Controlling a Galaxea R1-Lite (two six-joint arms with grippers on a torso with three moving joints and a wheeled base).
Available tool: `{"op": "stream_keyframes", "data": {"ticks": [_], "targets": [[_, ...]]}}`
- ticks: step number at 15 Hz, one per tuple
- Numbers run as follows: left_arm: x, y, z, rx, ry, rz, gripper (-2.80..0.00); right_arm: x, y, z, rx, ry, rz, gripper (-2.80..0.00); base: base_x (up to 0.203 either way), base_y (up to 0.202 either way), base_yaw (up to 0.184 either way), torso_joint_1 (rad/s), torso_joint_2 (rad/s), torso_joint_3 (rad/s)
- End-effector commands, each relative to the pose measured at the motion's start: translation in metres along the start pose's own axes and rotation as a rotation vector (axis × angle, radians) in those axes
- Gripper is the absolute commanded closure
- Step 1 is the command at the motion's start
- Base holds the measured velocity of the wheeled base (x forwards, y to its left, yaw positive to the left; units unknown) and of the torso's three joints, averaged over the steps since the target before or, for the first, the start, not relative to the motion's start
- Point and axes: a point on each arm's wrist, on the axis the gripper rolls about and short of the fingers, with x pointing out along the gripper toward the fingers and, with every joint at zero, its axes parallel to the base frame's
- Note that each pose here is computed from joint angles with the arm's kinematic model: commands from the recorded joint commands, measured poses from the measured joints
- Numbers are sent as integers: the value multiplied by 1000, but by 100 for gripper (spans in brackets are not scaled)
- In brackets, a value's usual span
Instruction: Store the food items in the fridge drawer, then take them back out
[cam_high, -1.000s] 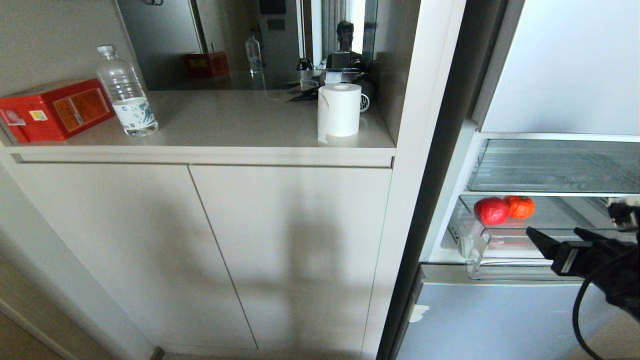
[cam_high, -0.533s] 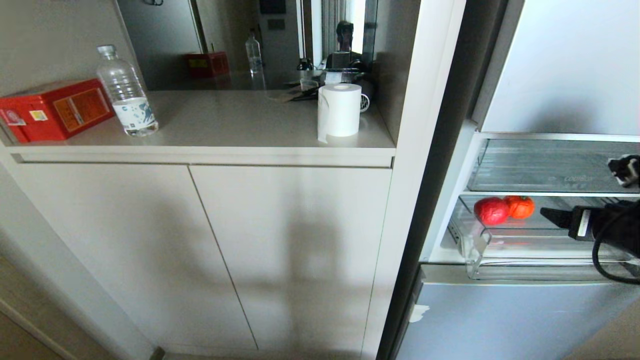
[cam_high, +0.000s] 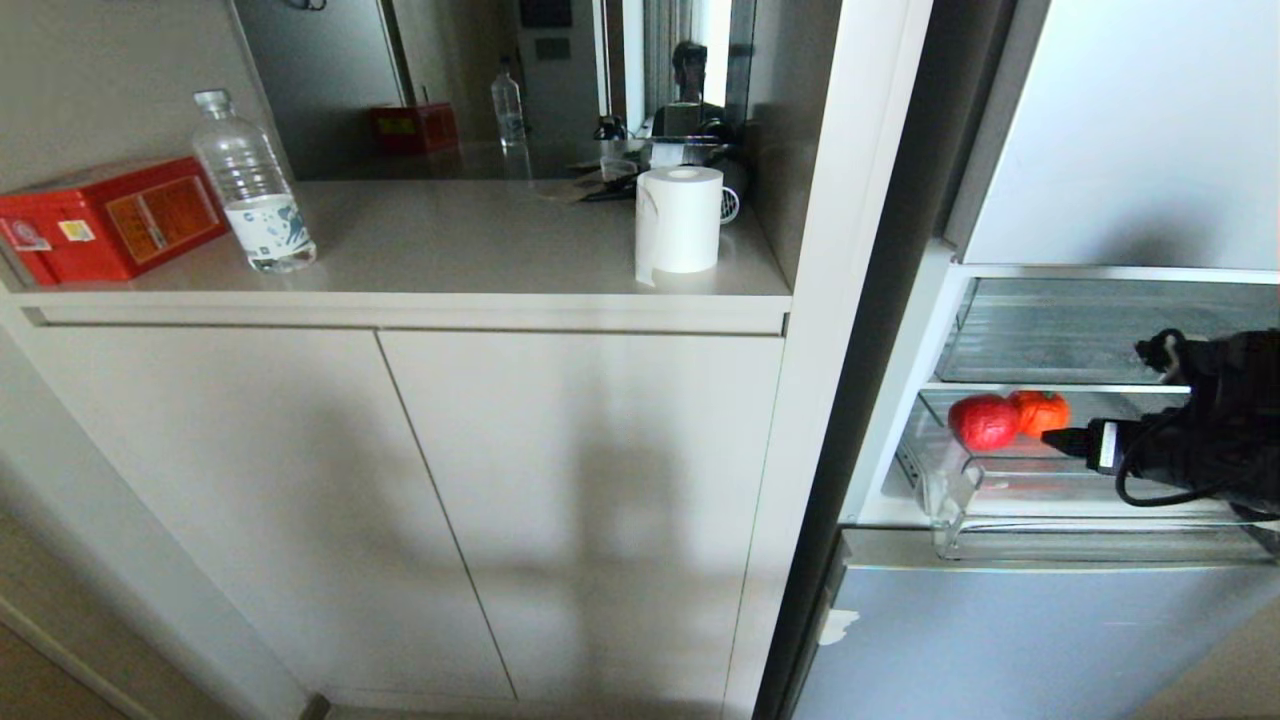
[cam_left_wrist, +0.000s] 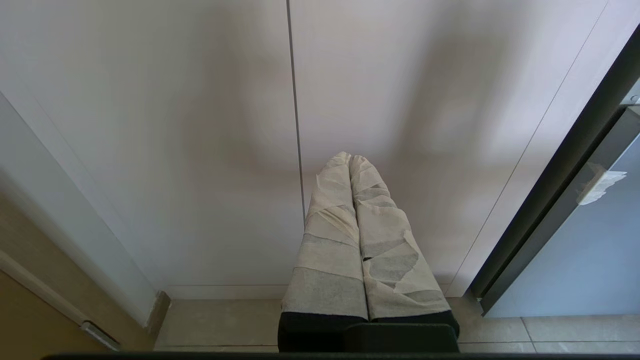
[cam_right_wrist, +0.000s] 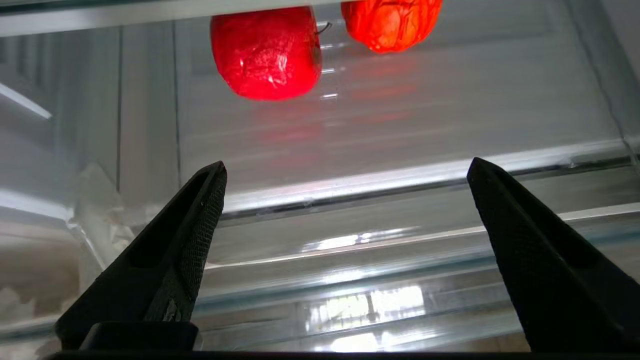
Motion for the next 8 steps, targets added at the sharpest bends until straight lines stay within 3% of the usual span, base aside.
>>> {"op": "stream_keyframes", "data": {"ticks": [1, 8], "targets": [[0, 0, 0, 0, 0, 1, 0, 5, -1, -6, 6, 99, 0, -280, 0, 0, 0, 0, 0, 0], [0, 0, 0, 0, 0, 1, 0, -36, -16, -2, 36, 233, -42, -280, 0, 0, 0, 0, 0, 0]]}}
